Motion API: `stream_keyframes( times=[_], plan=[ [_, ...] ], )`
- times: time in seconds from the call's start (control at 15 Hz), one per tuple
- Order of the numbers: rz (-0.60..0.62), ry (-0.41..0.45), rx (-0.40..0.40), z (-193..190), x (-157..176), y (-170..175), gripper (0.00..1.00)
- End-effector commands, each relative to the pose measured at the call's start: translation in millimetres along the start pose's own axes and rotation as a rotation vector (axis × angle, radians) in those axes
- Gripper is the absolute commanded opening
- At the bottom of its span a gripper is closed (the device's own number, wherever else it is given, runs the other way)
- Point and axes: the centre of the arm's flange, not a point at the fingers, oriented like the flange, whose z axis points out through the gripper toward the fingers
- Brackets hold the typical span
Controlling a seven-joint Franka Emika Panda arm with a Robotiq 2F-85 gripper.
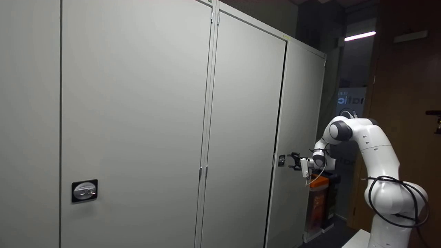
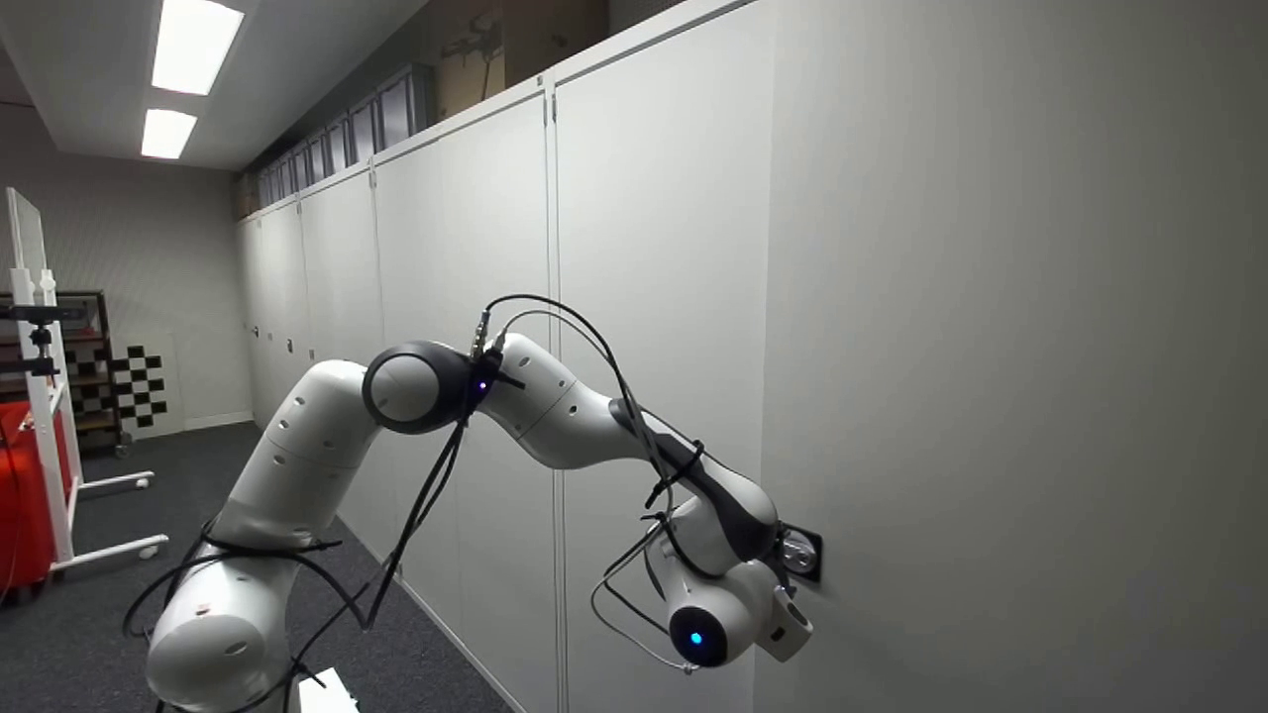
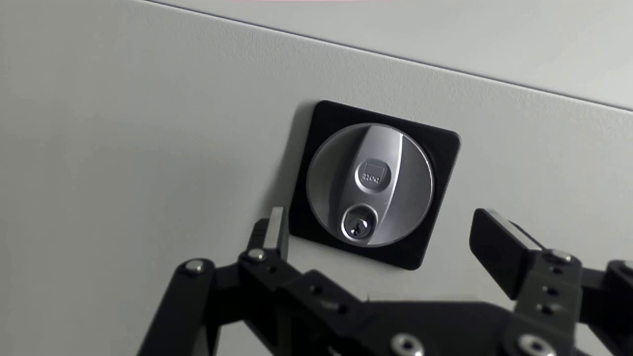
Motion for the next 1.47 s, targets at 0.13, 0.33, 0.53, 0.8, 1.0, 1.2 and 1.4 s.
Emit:
stream_keyframes(
  times=[0.13,0.33,0.53,0.8,1.0,1.2,1.4],
  plan=[
    [0.017,0.008,0.016,15,10,-2,0.91],
    [0.013,0.004,0.013,18,10,0,0.85],
    [0.01,-0.001,0.013,22,9,0,0.8],
    [0.027,-0.007,0.01,27,9,-1,0.79],
    [0.056,-0.011,0.015,29,9,-5,0.87],
    [0.087,-0.013,0.017,29,11,-6,0.87],
    [0.111,-0.012,0.017,30,12,-7,0.87]
  ],
)
